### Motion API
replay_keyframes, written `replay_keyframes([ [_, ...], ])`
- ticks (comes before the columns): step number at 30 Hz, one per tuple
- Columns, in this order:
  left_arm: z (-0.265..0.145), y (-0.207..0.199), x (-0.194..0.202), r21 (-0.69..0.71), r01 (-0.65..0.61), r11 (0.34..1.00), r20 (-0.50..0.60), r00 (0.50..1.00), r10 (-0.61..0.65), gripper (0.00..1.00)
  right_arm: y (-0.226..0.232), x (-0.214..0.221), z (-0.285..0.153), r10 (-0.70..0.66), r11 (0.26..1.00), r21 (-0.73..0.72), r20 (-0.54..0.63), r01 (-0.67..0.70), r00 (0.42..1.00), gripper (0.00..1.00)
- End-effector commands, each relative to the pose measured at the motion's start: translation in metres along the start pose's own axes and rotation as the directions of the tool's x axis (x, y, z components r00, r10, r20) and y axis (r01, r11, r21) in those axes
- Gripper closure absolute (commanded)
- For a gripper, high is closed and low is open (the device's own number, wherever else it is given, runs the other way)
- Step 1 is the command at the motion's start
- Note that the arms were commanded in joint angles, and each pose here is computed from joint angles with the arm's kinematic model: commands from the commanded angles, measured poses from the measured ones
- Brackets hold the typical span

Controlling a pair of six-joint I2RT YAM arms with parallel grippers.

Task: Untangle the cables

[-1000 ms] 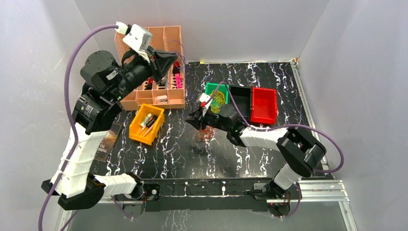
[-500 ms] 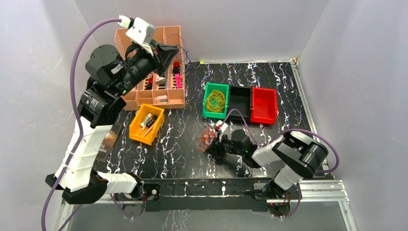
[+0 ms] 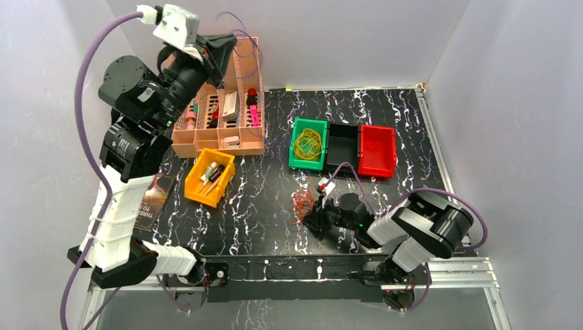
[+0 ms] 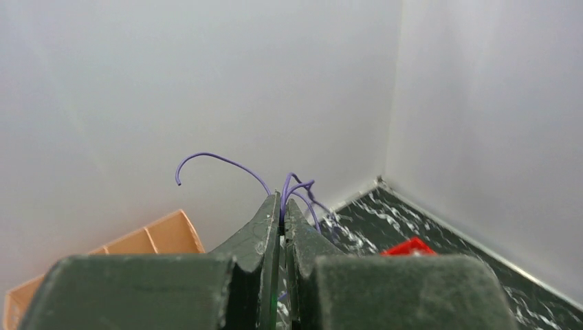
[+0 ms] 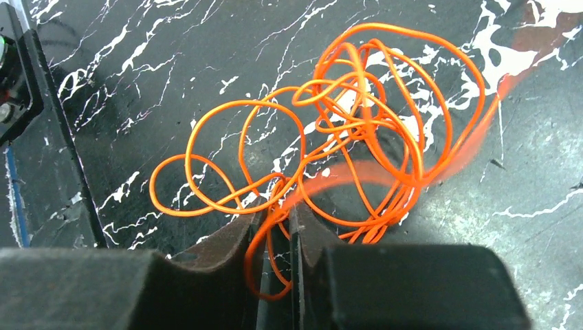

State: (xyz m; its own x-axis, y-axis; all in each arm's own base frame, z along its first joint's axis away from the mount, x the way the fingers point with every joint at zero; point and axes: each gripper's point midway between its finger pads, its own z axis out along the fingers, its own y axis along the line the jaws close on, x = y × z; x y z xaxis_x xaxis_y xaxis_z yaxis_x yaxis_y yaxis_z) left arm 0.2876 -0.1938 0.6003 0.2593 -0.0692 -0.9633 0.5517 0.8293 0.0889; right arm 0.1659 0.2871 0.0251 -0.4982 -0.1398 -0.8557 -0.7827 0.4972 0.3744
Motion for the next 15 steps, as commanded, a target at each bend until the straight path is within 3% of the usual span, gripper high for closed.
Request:
replay_keyframes([
  [1,-0.007,0.026,-0.054,-0.124,-0.063,0.99,0.157,0.984,0.082,1.0,-0.002,0.013,-0.004,0.023,1.0,0.011,-0.018,-0.023,1.0,0.76],
  [10,-0.005,0.037,-0.077,-0.183,-0.104,0.978,0.213,0.967,0.143,1.0,-0.001,0.016,-0.006,0.032,0.999,0.008,-0.022,-0.031,0.999,0.88],
  [15,0.0,0.026,-0.063,-0.122,-0.097,0.988,0.177,0.977,0.118,1.0,0.006,-0.004,-0.011,0.029,1.0,-0.002,0.026,-0.029,0.999,0.77],
])
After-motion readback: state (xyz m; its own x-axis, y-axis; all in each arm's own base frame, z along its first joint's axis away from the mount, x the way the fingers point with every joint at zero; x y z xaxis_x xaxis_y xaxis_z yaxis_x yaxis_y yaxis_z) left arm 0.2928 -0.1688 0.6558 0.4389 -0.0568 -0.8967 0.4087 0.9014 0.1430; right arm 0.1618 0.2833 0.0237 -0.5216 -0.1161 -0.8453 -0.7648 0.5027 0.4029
